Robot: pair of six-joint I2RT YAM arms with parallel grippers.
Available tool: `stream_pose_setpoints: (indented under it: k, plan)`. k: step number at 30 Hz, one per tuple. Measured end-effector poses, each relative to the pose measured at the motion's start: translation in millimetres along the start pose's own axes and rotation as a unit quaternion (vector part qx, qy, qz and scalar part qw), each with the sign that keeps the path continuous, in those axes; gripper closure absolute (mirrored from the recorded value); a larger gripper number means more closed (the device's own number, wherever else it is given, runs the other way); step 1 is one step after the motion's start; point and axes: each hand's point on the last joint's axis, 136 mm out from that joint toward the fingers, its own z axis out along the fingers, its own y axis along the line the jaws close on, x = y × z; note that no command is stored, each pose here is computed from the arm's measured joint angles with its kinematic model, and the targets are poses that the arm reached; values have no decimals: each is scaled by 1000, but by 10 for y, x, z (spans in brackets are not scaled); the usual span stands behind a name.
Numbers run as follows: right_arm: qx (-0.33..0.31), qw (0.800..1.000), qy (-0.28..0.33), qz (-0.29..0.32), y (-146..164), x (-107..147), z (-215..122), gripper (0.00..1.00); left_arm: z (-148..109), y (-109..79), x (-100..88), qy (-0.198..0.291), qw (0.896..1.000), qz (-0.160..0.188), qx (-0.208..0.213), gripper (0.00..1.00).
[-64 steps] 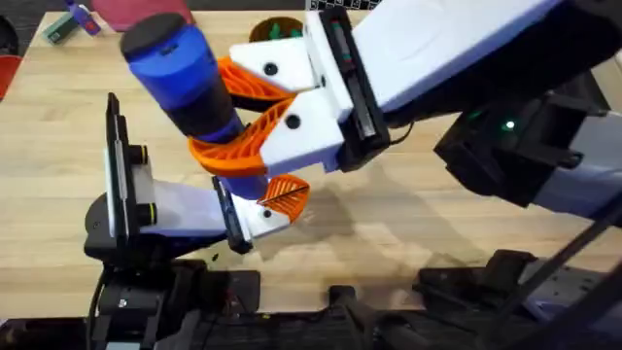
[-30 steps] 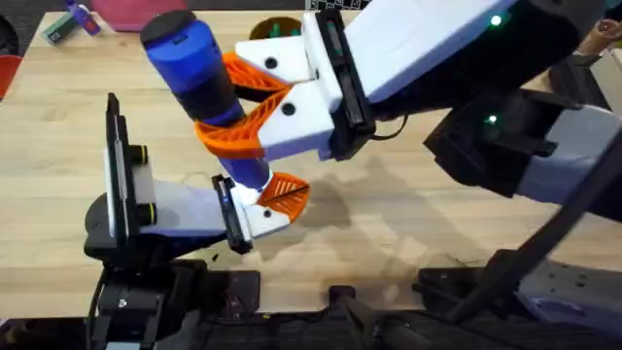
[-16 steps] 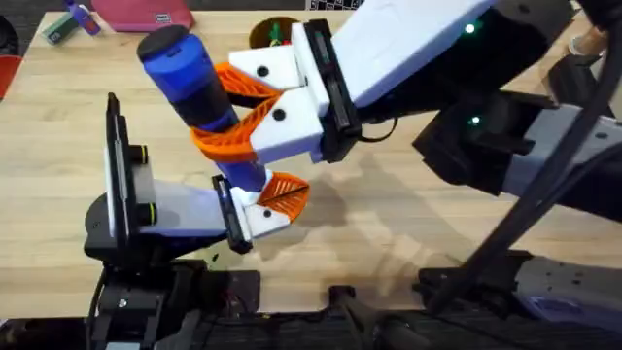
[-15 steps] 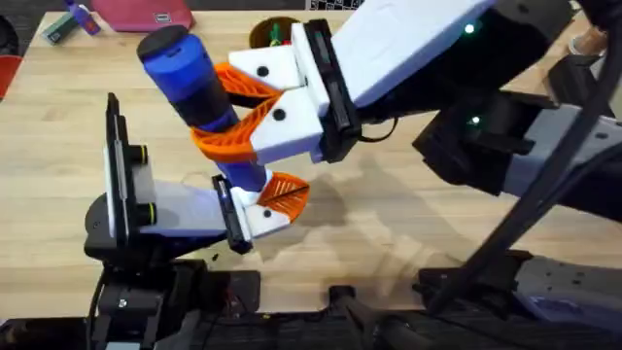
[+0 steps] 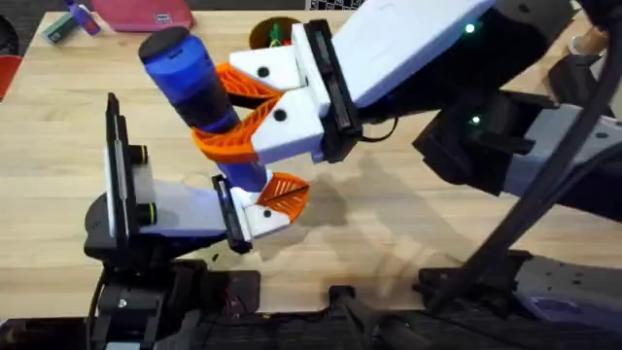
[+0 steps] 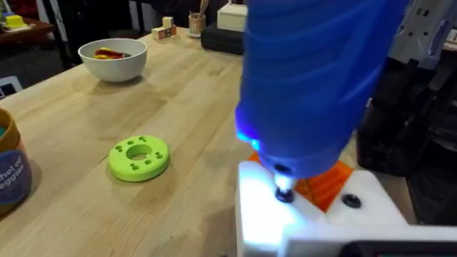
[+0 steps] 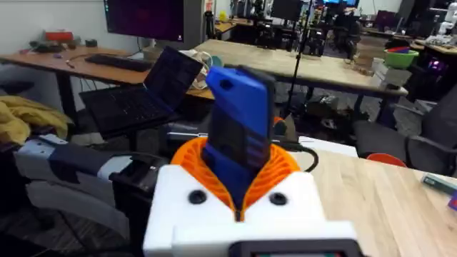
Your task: Pick up the gripper from the table and insert it into the empty holder that is missing its gripper. Then pick up a screw, insert it into the mounting hole, and use the screwdriver to tighten it. Finally, clean up the table by picking up the vegetable and placing it into the bucket.
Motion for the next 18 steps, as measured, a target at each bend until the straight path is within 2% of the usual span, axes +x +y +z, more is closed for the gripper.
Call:
stream_pose_setpoints:
  k: [12, 18]
  plan:
    - [-4, 1000, -1, -2, 14, -5, -1, 978, 0, 0, 0, 0, 1000, 0, 0, 995]
    - [-8, 999, -23, -36, 49, -135, -4, 978, 0, 0, 0, 0, 1000, 0, 0, 995]
